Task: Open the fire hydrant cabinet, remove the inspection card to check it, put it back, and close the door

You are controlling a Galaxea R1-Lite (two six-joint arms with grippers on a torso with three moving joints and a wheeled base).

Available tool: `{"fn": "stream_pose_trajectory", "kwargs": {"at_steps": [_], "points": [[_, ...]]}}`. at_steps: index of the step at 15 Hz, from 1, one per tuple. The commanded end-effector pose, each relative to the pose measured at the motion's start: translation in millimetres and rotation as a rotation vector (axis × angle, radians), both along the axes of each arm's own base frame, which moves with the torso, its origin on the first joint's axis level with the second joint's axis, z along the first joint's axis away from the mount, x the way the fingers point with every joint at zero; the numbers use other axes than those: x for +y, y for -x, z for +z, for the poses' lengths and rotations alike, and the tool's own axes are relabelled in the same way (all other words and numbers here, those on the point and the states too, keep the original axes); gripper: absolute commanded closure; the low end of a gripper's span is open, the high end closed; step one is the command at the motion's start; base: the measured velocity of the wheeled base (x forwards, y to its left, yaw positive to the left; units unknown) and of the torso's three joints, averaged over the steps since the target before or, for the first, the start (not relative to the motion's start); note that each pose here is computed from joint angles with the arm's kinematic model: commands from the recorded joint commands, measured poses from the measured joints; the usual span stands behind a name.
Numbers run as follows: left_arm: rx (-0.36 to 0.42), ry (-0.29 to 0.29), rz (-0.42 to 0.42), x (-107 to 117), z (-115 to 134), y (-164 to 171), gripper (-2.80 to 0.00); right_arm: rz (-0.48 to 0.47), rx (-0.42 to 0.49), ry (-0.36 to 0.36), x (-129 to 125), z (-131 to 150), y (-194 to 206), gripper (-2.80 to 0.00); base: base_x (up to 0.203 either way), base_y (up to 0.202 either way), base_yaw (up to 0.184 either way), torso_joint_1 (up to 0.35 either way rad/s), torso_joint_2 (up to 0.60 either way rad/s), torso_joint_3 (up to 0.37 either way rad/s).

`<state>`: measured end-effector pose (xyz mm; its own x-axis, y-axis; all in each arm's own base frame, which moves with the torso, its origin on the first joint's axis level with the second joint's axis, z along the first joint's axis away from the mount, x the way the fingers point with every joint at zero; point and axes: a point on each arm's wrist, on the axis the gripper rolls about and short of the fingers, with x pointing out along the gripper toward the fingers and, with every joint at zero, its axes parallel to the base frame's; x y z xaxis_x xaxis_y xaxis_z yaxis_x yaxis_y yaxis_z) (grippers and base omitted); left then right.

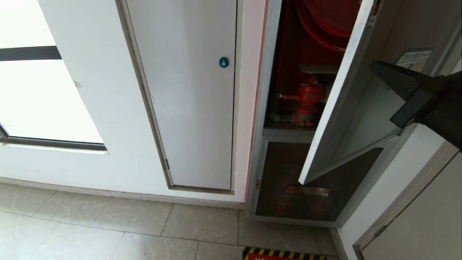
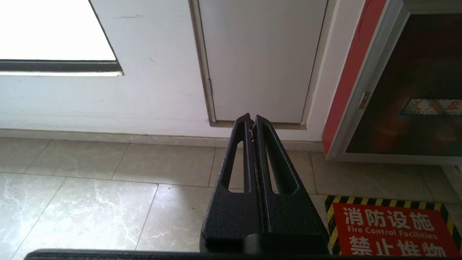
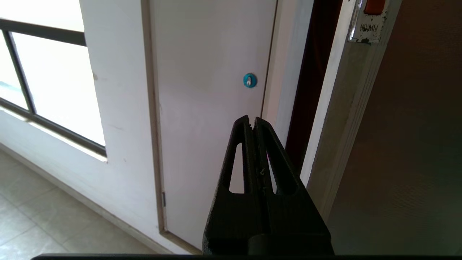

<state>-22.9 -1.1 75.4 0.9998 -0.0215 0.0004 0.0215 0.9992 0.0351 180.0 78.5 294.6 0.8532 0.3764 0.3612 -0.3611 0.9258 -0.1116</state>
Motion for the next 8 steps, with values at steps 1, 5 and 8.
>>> {"fn": "stream_pose_trajectory", "kwargs": {"at_steps": [1,5,8], "points": [[0.0,0.0,0.0,0,0,0,0.0,-0.008,0.015,0.021,7,-9,-16,0.0,0.0,0.0,0.0,0.0,0.0,0.0],[0.002,0.0,0.0,0,0,0,0.0,-0.038,0.034,0.017,21,-9,-42,0.0,0.0,0.0,0.0,0.0,0.0,0.0],[0.002,0.0,0.0,0,0,0,0.0,-0.069,0.02,0.01,29,-5,-51,0.0,0.0,0.0,0.0,0.0,0.0,0.0]]}}
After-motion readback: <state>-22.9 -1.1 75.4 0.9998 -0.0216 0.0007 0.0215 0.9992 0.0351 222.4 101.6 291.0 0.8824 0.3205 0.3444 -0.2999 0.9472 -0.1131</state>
